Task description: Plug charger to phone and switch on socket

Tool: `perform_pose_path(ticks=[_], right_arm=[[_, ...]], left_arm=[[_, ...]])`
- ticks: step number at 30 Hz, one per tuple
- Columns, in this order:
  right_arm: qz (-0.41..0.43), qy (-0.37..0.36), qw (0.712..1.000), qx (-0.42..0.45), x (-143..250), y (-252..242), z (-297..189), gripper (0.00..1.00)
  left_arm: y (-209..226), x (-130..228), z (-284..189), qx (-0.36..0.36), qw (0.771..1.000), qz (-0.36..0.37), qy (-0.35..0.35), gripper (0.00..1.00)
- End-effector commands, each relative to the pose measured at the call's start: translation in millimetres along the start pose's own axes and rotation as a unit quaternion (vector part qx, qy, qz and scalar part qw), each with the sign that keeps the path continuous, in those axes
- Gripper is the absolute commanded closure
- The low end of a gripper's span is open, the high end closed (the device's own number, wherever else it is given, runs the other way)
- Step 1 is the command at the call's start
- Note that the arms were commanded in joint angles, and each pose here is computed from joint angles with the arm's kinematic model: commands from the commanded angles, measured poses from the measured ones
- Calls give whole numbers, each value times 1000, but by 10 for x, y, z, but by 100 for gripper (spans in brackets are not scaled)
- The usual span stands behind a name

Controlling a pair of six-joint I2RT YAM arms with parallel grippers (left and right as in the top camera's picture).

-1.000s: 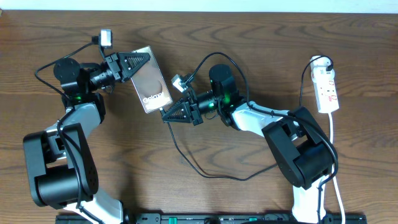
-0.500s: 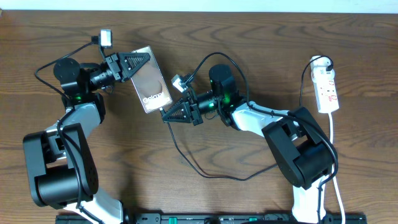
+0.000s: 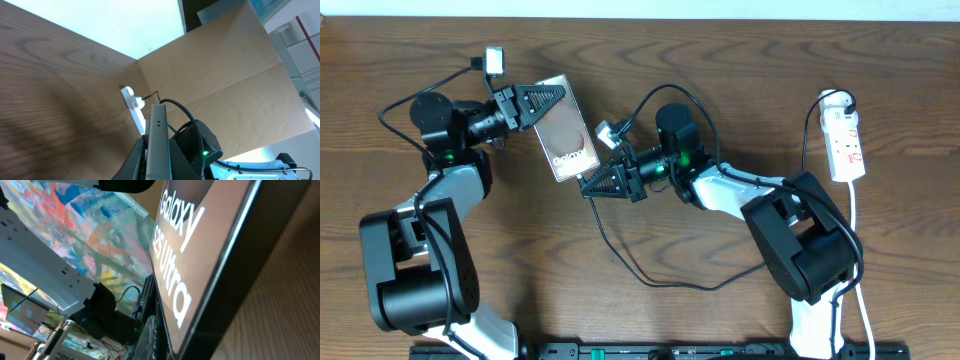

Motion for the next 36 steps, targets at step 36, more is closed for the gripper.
perform_pose_path(ticks=[36], right_arm=[[-2, -6, 1000, 7, -22, -32, -40, 99]], left_arm=[[-92, 53, 18, 11, 999, 19, 28, 93]])
Point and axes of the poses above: each gripper's point midway between its finger pads, its own z axis out along the fingers, its own y axis along the line the jaws close on, x = y × z, the point moved 5 cm from there along -z, back along the fingers, and after that the axes turned 4 degrees about -z, right-handed, at the moved point
